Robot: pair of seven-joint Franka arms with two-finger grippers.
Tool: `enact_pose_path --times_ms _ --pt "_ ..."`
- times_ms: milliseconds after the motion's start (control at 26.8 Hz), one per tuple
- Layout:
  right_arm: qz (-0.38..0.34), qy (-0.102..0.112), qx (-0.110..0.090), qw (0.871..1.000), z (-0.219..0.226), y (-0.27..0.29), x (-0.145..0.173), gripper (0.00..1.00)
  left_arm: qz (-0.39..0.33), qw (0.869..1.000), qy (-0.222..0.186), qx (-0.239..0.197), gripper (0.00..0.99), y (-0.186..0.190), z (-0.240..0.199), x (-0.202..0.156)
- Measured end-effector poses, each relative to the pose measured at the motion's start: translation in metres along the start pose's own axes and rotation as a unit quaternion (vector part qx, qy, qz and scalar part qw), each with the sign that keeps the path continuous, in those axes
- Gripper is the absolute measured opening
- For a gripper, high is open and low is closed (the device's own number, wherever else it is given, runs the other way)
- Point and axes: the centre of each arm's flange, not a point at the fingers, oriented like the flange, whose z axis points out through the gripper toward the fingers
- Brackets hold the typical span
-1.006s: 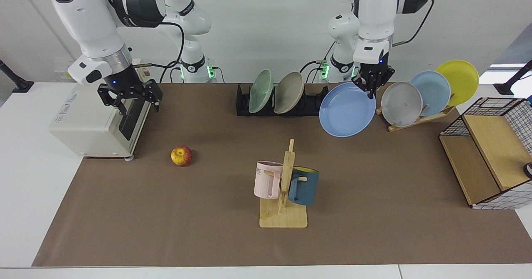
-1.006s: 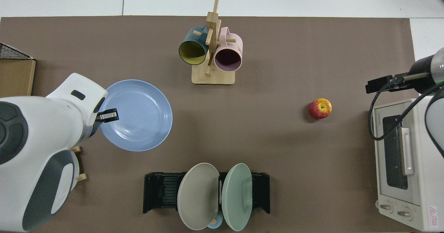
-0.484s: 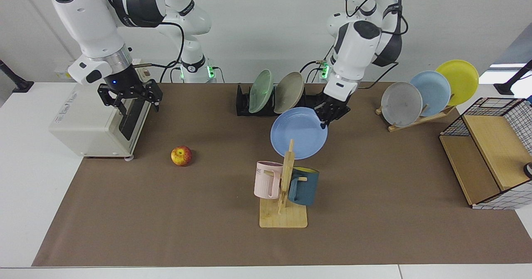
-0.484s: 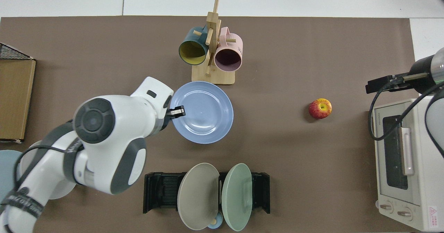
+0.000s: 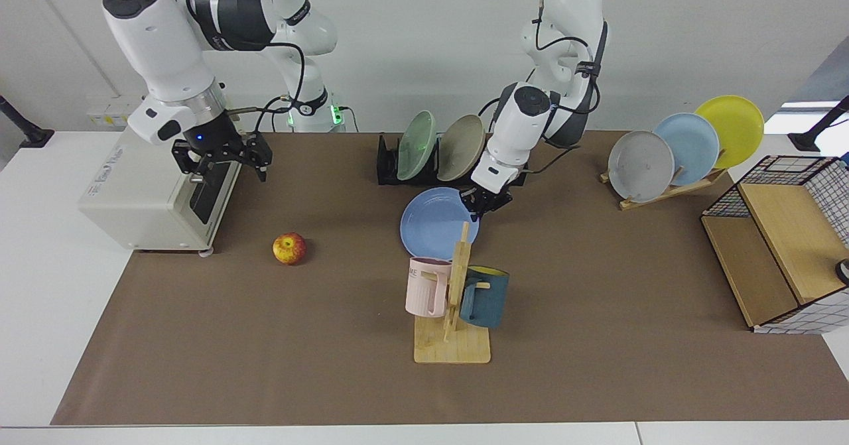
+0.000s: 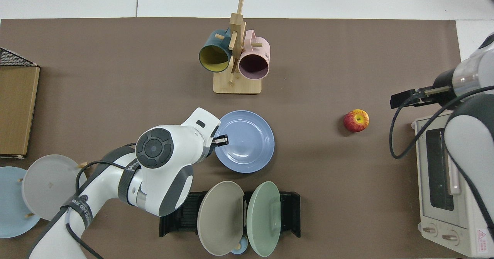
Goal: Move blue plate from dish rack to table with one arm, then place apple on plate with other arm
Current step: 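Lower the blue plate onto the table while the right gripper grasps the apple, then release the plate and retract the left gripper while the right lifts the apple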
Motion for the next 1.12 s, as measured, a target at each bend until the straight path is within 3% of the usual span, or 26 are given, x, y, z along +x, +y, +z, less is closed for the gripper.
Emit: enact_pose_path --times_ms 298,484,671,745,820,894,1118 --pt "0.005 -0.005 0.0 1.0 0.095 -0.02 -0.002 1.0 0.001 1.0 0.002 0.002 0.066 -0.005 0.005 -0.007" --pt "0.004 -0.015 -0.001 1.0 0.135 -0.021 -0.001 1.0 -0.005 1.0 0.007 0.0 0.291 -0.006 0.005 -0.006" --pt "0.007 -0.014 -0.002 1.0 0.165 -0.017 0.005 1.0 -0.013 1.0 0.01 0.0 0.678 -0.011 0.004 -0.001" --pt "0.008 -0.013 -0.002 1.0 0.175 -0.017 0.006 1.0 -0.016 1.0 0.012 0.0 0.758 -0.013 0.003 0.002" --pt "0.008 -0.013 -0.002 1.0 0.185 -0.016 0.007 1.0 -0.02 1.0 0.013 0.001 0.912 -0.016 0.0 0.006" --pt "0.009 -0.017 -0.003 1.0 0.195 -0.015 0.007 1.0 -0.024 1.0 0.008 0.007 0.978 -0.021 -0.004 0.012" --pt "0.01 -0.032 -0.003 0.999 0.218 -0.014 0.007 1.0 -0.013 0.997 -0.014 0.068 0.987 -0.042 -0.044 0.042"
